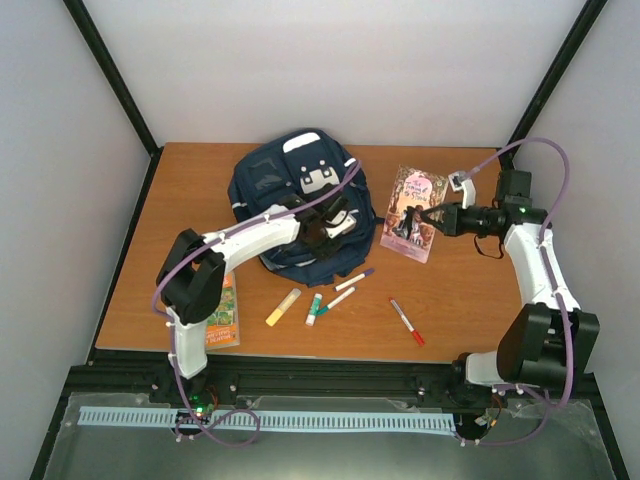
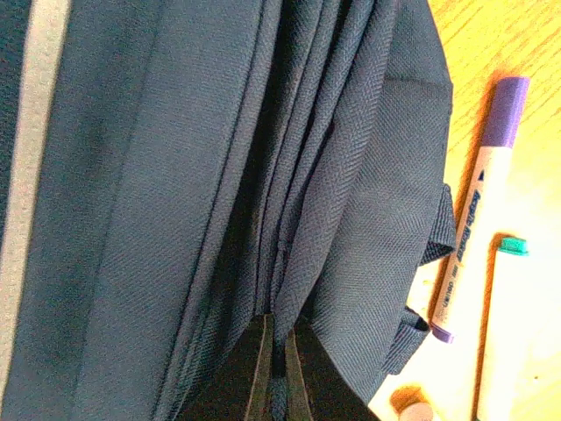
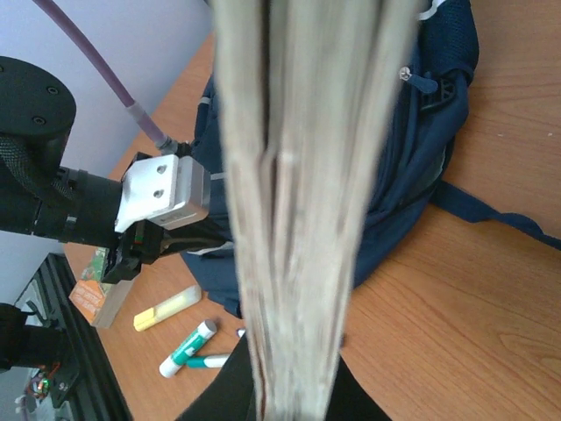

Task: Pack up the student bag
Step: Place the book in the student bag.

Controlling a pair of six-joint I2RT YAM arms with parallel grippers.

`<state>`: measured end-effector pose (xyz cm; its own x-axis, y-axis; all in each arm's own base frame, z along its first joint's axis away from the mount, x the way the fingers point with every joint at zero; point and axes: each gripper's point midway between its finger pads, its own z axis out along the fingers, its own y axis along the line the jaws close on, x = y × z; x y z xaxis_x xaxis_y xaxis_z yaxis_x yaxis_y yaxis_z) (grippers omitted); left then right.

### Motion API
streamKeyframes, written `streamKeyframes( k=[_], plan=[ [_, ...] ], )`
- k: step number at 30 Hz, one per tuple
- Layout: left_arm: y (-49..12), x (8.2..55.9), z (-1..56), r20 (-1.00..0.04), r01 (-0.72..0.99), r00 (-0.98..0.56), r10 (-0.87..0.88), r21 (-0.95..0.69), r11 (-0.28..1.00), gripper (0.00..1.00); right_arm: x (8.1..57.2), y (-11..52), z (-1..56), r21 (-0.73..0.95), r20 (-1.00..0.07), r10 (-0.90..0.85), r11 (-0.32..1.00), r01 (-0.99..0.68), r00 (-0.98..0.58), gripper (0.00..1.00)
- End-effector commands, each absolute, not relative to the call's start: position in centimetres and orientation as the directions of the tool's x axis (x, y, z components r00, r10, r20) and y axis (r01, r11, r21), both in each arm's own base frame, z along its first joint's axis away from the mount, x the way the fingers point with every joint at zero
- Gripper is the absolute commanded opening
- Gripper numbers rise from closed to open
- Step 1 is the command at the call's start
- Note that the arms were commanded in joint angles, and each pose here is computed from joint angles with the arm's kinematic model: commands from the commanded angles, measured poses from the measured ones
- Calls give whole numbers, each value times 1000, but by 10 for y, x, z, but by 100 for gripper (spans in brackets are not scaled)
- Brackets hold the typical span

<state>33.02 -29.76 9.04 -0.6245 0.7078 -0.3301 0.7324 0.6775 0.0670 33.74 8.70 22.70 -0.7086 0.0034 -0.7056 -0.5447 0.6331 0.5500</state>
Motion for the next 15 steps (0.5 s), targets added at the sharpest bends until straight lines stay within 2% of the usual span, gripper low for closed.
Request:
streamKeyframes(
  k=[1,7,15],
  plan=[
    [-304,357,165,-519,663,-589,620,129,738,1,321,88,241,570,-676,-5,631,-526,-737,3],
    [-293,372,232,-671,570,-520,529,189,800,1,313,107,213,692,-566,-7,539,-480,-825,3],
    [-279,380,251,-773,493,-463,434,183,851,1,296,161,181,856,-374,-98,346,-384,-922,3]
  ],
)
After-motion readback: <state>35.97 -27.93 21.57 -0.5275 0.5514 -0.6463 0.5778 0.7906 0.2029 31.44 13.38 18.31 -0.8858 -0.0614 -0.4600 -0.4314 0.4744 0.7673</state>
